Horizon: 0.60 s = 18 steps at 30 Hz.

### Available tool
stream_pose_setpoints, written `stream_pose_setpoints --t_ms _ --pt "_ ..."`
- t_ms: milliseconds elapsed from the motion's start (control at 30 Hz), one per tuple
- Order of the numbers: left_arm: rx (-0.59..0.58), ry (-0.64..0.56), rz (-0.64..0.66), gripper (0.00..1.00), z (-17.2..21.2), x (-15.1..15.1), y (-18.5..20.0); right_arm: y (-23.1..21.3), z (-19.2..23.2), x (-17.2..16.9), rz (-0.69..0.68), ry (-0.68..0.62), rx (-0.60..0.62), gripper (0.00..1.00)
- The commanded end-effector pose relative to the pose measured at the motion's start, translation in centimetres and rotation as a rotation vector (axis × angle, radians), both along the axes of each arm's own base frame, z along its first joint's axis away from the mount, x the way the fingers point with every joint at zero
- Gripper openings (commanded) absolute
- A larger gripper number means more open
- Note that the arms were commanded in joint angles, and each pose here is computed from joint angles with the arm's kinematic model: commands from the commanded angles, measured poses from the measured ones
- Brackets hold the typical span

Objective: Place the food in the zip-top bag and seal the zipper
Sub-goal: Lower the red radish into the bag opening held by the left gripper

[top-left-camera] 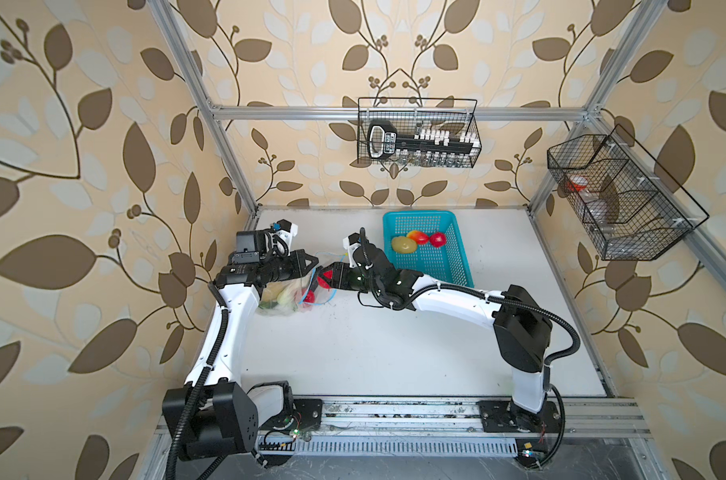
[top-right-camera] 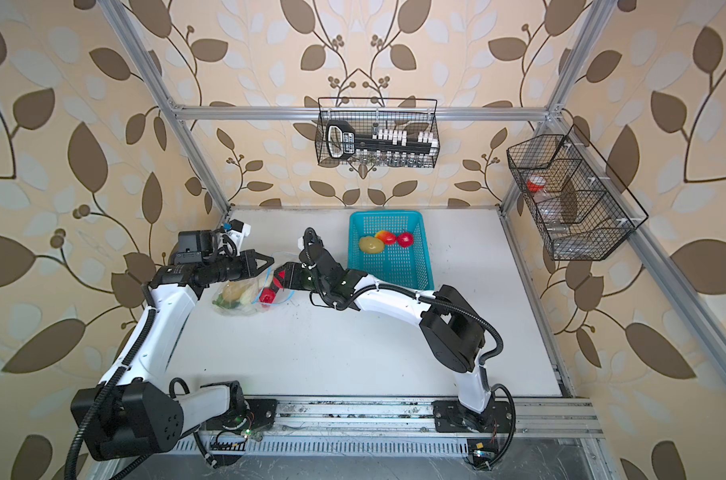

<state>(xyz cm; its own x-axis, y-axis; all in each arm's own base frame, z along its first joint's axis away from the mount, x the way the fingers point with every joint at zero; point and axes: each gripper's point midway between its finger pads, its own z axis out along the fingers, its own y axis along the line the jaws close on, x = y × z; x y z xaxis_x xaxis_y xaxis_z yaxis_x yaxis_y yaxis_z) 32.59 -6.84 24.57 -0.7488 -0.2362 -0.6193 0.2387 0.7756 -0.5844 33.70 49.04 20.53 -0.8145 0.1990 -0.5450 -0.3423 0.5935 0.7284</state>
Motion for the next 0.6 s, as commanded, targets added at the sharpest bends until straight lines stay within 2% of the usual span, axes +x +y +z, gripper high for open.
stream_pose_setpoints --t_ms 0,567 --pt "-0.024 -0.046 -0.011 0.0 1.6 -0.4 -0.2 1.0 0.0 0.1 0.011 0.013 -0.001 0.37" --pt "-0.072 -0.074 -0.012 0.0 3.6 -0.7 -0.4 2.9 -3.1 2.2 -0.065 0.104 -0.014 0.38"
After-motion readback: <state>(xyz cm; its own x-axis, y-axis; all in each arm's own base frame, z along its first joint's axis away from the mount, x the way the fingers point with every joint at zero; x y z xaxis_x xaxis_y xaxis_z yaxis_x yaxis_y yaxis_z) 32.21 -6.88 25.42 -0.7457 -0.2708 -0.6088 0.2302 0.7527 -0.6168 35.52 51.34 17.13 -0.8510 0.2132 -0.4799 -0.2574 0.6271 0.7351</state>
